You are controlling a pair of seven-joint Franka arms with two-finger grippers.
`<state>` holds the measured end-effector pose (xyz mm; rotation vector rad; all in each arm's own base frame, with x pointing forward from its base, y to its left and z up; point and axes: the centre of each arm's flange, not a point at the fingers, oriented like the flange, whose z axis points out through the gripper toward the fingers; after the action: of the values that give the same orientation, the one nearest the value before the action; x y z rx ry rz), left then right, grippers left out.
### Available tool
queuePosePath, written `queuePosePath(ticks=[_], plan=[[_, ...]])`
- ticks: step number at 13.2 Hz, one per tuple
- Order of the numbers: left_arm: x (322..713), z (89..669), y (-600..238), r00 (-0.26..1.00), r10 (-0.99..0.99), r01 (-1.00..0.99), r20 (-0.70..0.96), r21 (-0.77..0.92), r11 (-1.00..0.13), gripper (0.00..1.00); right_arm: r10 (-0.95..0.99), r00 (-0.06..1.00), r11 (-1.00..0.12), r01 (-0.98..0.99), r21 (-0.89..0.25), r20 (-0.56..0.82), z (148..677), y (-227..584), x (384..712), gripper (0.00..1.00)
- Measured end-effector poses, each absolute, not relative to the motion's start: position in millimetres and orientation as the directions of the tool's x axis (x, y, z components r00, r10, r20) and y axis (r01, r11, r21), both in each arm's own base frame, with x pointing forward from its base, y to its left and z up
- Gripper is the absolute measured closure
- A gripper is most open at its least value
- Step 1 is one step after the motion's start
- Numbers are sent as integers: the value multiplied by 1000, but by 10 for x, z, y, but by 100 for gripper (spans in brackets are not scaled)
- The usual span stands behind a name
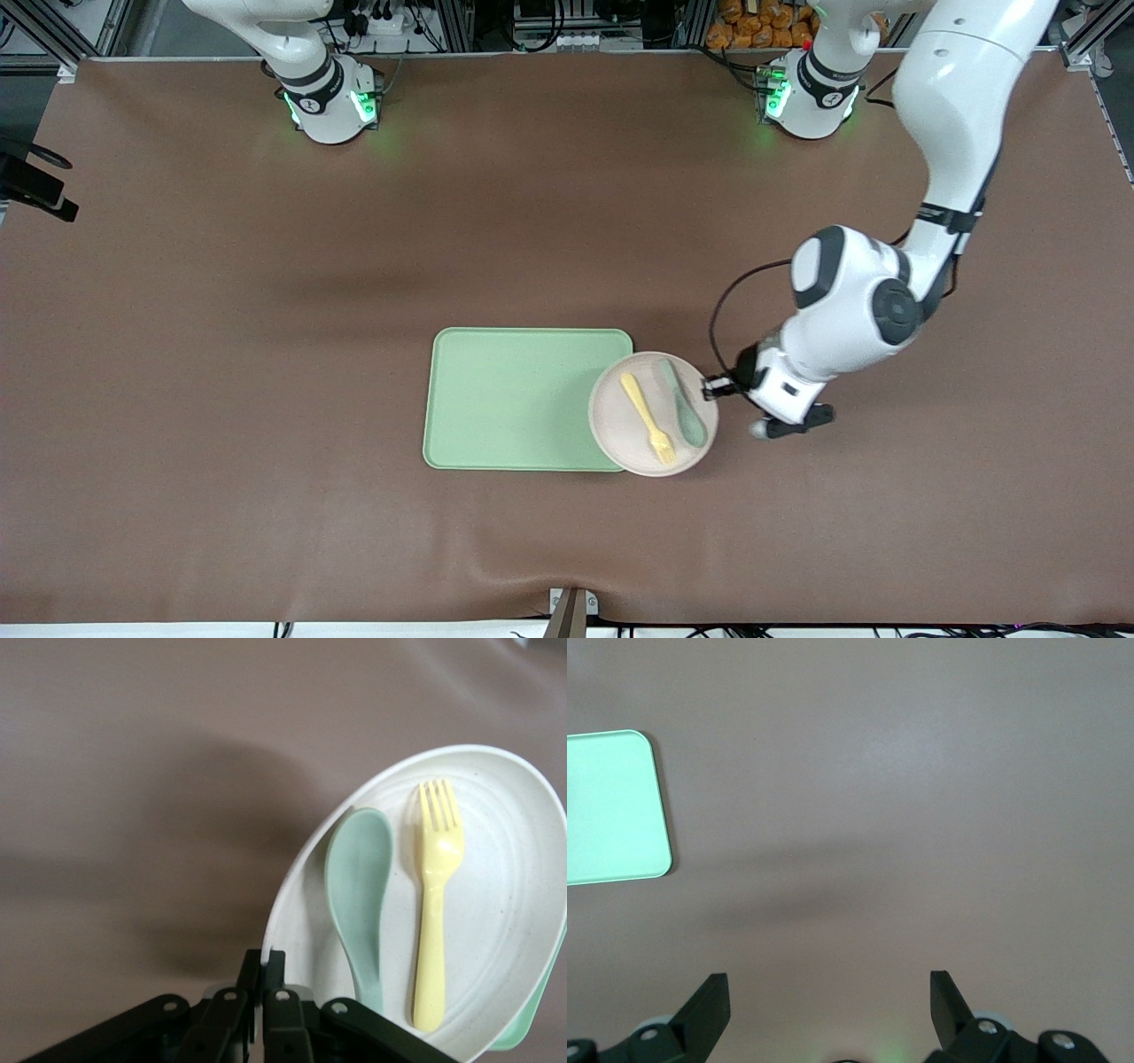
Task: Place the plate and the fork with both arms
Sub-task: 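Carry the plate onto the green tray with the left gripper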
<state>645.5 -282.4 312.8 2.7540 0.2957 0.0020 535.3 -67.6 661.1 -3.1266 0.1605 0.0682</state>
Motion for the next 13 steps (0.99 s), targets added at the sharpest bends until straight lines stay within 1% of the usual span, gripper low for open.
queuePosePath(ticks=[4, 8, 13], plan=[[6381, 2860, -3315, 994, 107, 110, -27, 340, -934, 96, -101, 994, -995, -102, -8, -44, 6610, -672, 5353, 0], [6360, 2520, -3452, 1000, -13, -7, -14, 319, -948, 96, -101, 994, -995, -102, -8, -44, 6610, -672, 5353, 0], [6310, 2216, -3703, 999, -26, -36, 34, 355, -934, 96, -95, 994, -995, -96, -9, -53, 6571, -642, 5373, 0]])
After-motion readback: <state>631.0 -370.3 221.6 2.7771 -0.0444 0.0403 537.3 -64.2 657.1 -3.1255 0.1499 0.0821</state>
